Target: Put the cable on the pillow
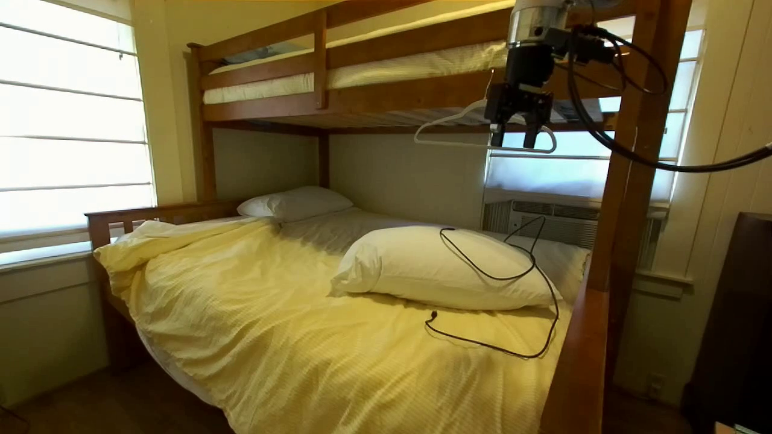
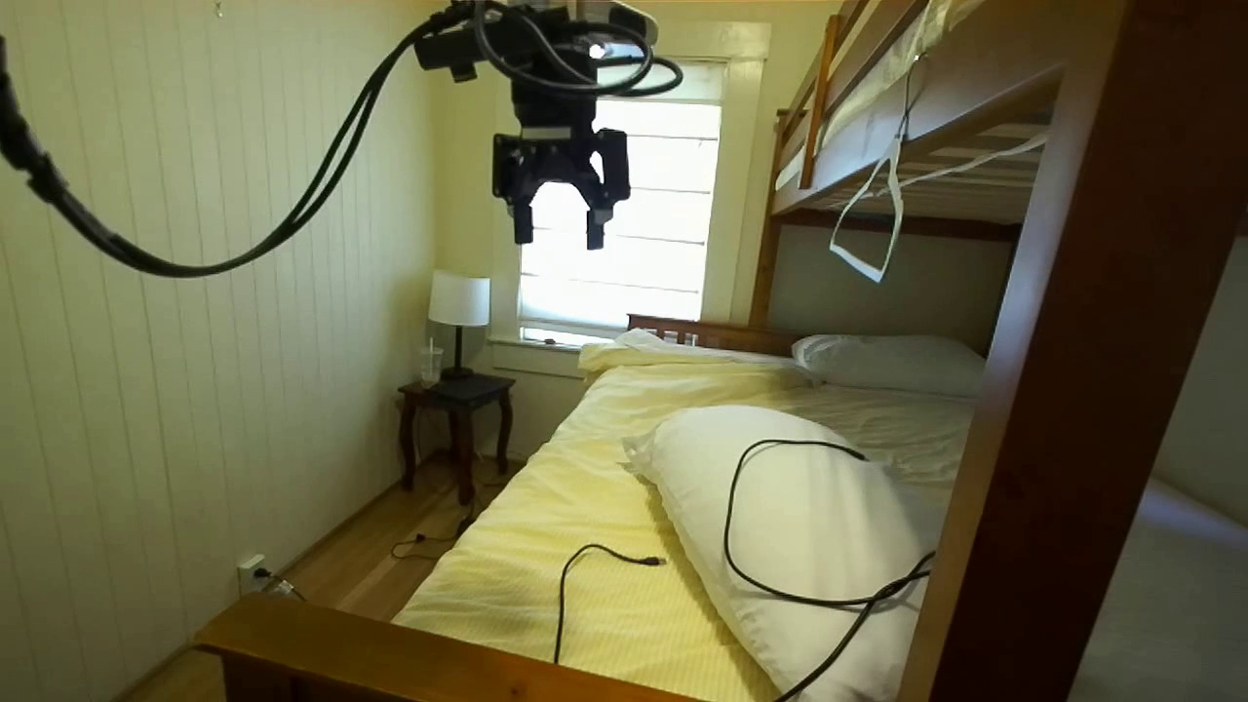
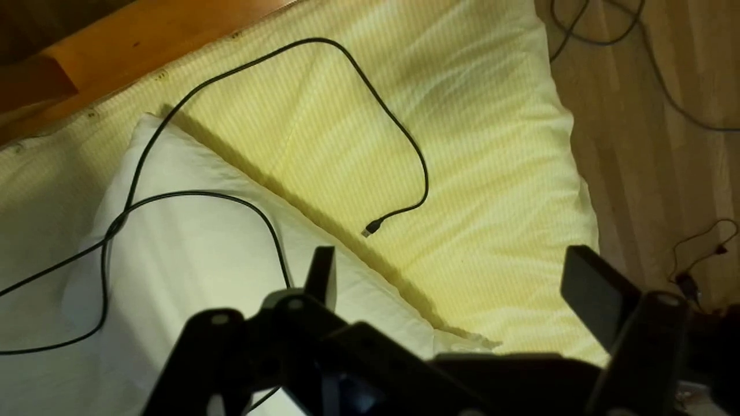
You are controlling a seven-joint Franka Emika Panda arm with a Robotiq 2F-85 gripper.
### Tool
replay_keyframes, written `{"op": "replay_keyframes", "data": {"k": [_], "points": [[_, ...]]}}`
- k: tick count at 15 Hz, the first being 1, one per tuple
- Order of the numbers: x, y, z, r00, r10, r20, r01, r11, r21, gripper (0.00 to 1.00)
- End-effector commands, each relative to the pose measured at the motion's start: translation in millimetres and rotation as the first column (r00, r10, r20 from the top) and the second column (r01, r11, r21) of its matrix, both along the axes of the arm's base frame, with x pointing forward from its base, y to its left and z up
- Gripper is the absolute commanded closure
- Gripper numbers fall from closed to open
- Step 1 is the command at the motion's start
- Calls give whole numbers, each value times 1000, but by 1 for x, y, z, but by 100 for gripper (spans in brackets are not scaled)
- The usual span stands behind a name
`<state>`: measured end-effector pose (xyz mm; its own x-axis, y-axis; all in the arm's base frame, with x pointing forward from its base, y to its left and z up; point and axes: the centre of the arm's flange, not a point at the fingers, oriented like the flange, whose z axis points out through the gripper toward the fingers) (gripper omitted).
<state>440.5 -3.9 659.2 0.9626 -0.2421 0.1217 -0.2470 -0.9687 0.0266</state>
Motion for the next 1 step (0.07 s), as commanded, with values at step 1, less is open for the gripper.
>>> {"op": "replay_keyframes", "data": {"k": [1], "points": [[1, 0, -2, 1000, 2, -4, -2, 1000, 0, 0]]}}
